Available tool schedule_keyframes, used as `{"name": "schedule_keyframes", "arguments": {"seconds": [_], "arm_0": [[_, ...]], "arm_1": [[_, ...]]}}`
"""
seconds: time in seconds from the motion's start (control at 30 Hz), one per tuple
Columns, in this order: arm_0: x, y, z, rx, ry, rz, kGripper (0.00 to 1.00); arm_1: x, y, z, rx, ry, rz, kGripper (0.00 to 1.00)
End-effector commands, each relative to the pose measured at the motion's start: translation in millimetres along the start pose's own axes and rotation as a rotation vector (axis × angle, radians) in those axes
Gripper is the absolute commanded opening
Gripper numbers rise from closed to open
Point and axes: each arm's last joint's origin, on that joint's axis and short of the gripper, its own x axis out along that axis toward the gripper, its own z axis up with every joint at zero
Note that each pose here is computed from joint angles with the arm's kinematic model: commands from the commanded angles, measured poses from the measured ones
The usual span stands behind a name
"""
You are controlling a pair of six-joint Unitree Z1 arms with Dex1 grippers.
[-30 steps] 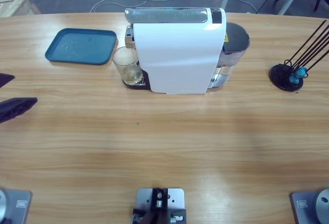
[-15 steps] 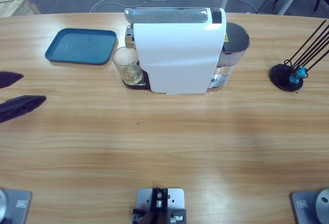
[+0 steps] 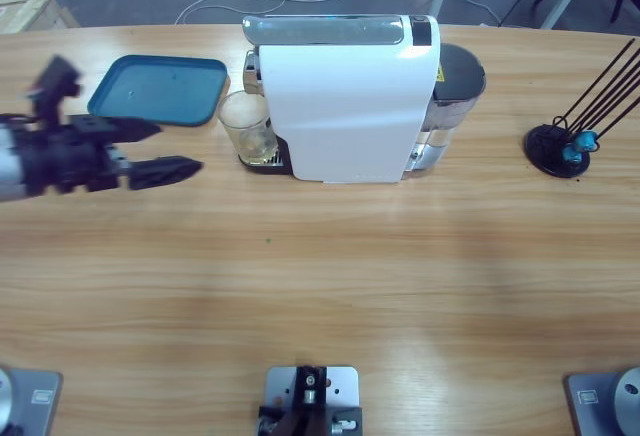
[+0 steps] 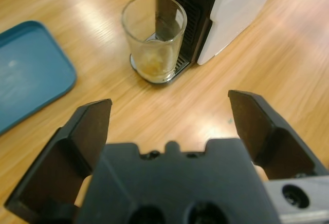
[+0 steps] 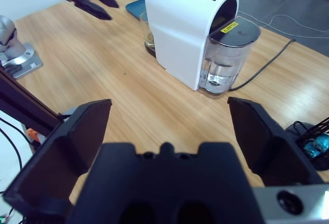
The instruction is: Pour coffee
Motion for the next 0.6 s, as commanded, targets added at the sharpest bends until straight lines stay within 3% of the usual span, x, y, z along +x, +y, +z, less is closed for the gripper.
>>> {"name": "schedule_keyframes", "arguments": {"seconds": [0.03,0.6], "arm_0": [[59,15,3,0.026,0.028,-0.048,0.982],[132,34,17,0.035,0.004,-0.079,0.981]], "arm_1": [[11,-1,-7,0.019,0.060,0.027,1.000],[11,0,-8,0.019,0.061,0.033,1.000]]}}
